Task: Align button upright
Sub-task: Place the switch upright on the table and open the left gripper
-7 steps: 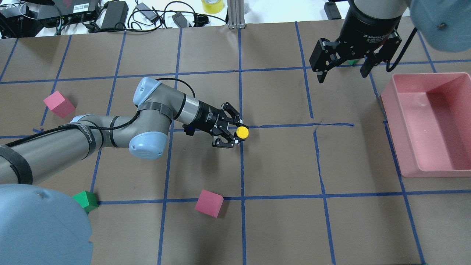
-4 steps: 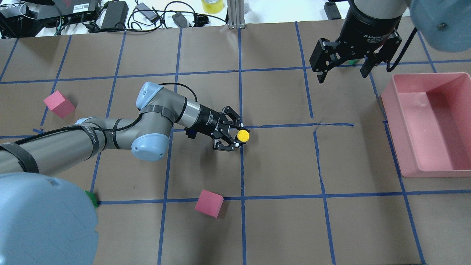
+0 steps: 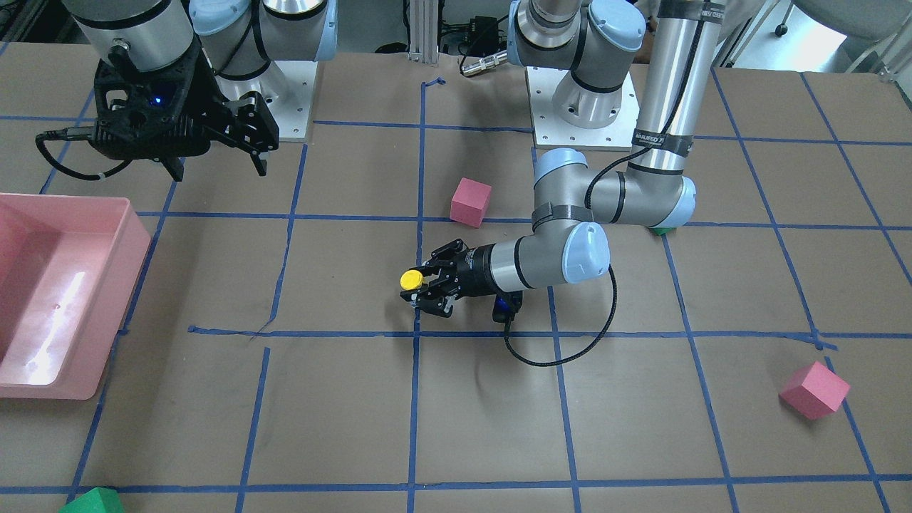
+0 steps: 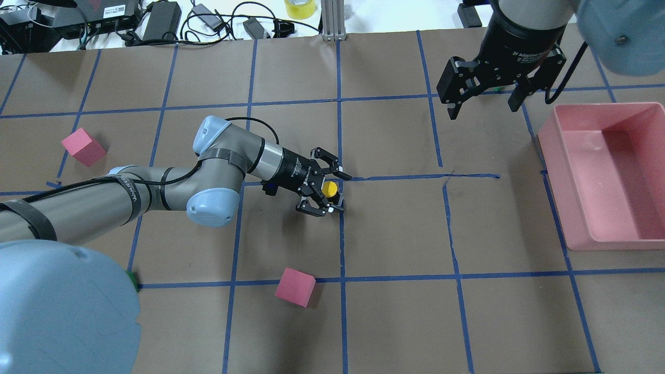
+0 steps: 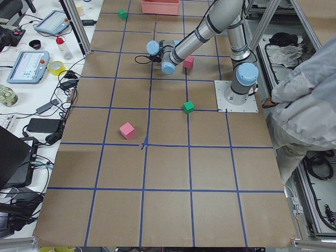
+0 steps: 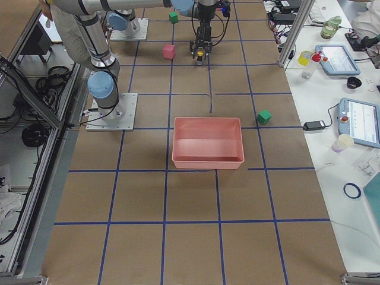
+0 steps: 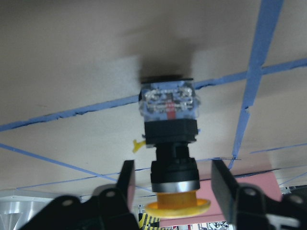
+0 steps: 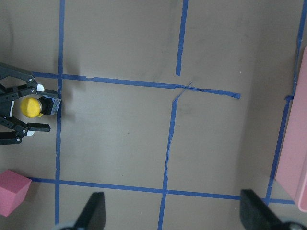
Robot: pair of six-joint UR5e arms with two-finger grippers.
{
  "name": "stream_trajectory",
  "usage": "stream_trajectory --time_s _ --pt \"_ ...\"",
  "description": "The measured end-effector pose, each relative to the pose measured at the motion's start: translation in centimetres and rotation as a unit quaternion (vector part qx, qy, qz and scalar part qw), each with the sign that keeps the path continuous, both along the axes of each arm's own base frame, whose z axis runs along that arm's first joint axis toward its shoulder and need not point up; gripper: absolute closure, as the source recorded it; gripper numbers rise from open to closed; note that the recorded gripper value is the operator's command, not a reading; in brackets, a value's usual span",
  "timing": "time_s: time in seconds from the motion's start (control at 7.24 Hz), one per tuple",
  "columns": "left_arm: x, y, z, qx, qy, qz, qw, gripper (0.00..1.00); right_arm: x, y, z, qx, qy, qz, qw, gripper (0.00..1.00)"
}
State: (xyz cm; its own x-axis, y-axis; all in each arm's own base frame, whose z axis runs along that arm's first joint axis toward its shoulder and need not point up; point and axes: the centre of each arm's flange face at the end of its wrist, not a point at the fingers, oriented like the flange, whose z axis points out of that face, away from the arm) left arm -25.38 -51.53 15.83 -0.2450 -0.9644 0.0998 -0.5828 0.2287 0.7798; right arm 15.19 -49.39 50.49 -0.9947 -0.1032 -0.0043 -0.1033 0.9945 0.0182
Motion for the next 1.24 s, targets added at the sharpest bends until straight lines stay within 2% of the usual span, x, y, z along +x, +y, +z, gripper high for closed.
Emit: stream_trajectory --time_s 0.41,0.55,0.69,0.83,0.97,1.11,1.24 --pt "1.3 -2.0 4.0 -0.051 -0.02 0.008 0.9985 0.0 0.0 0.0 -0.1 0.001 0.0 0.0 1.0 0.0" --pt "1.8 -3.0 6.5 -0.087 -0.042 0.008 0.9953 0.0 0.0 0.0 -0.1 0.001 0.001 0.0 1.0 0.0" --pt "2.4 -4.0 9.3 -0.135 -0.076 -0.001 0.988 0.0 0.0 0.0 -0.1 0.0 0.001 0.0 1.0 0.0" --pt "3.2 -4.8 11.5 -0.194 -0.121 -0.037 0.9727 0.0 0.0 0.0 0.0 0.0 0.001 0.0 1.0 0.0" --pt "4.5 -5.2 12.9 -0.249 -0.18 -0.105 0.9458 0.0 0.0 0.0 0.0 -0.001 0.0 0.0 1.0 0.0" --pt "6.5 -5.3 13.9 -0.282 -0.247 -0.194 0.9064 0.0 0.0 0.0 0.0 -0.002 0.0 0.0 1.0 0.0" --pt "8.4 -5.1 15.6 -0.296 -0.295 -0.282 0.8637 0.0 0.0 0.0 0.0 -0.003 0.0 0.0 1.0 0.0"
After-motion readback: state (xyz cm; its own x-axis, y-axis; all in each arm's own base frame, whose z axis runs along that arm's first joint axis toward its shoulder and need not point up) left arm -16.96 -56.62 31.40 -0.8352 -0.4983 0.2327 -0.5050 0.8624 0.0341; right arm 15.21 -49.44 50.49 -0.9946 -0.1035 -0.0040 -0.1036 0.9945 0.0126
